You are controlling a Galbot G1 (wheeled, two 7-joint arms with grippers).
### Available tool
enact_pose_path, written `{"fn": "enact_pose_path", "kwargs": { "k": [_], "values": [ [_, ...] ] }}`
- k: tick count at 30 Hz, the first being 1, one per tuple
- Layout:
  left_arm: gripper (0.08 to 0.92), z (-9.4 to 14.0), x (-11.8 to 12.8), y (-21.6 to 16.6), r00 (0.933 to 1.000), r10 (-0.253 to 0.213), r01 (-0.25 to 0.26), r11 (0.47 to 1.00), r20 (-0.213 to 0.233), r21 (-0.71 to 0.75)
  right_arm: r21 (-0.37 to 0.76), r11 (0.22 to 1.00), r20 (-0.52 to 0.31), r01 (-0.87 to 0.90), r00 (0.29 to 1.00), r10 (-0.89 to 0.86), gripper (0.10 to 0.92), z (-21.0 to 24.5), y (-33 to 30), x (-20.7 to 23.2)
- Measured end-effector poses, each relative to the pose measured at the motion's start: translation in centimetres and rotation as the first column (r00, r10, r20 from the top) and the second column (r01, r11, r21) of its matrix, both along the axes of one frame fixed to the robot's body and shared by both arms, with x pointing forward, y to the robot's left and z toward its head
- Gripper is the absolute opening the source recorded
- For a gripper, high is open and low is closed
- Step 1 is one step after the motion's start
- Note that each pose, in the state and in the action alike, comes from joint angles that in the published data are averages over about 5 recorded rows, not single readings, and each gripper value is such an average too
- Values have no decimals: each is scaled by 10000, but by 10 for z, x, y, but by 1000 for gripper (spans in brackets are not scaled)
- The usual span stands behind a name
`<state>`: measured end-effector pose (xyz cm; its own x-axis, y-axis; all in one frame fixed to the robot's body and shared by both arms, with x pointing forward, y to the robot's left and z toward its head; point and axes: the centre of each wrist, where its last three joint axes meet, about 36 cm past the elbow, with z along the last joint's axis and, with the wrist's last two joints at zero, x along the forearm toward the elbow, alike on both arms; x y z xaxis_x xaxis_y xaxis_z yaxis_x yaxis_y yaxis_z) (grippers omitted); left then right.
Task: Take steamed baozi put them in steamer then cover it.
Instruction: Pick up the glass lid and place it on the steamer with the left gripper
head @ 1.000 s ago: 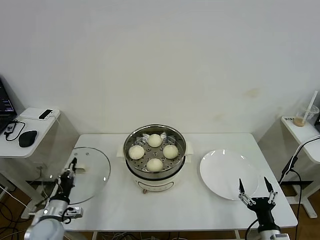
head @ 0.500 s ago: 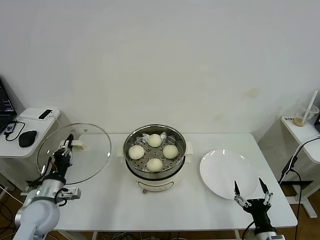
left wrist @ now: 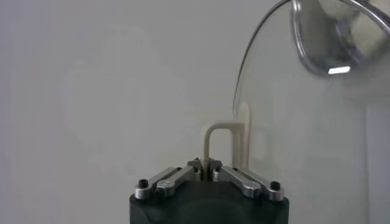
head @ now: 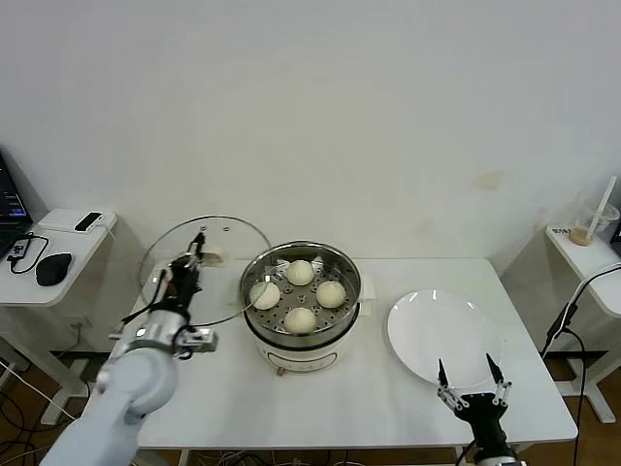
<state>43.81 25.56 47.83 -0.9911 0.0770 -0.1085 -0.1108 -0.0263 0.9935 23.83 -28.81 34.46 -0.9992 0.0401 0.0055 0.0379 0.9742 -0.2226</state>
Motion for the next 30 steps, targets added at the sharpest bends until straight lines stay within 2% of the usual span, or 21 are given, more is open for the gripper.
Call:
{"fn": "enact_pose_path", "kwargs": {
  "k": [8, 12, 23, 30],
  "values": [
    [133, -5, 33, -47, 9981, 460, -463, 9989, -399, -56, -82, 9999, -278, 85, 9996, -88, 823, 3, 19, -2],
    [133, -5, 42, -73, 9963, 614, -626, 9979, -603, -172, -81, 9999, -342, 62, 9994, -65, 823, 2, 28, -2],
    [133, -10, 39, -146, 9932, 339, -400, 9978, -1116, -532, -105, 9999, -513, -107, 9986, 101, 823, 0, 44, -8],
    [133, -20, 31, -175, 9899, 226, -302, 9982, -1398, -527, -81, 9997, -479, -219, 9986, 215, 823, -1, 51, -9]
  ]
}}
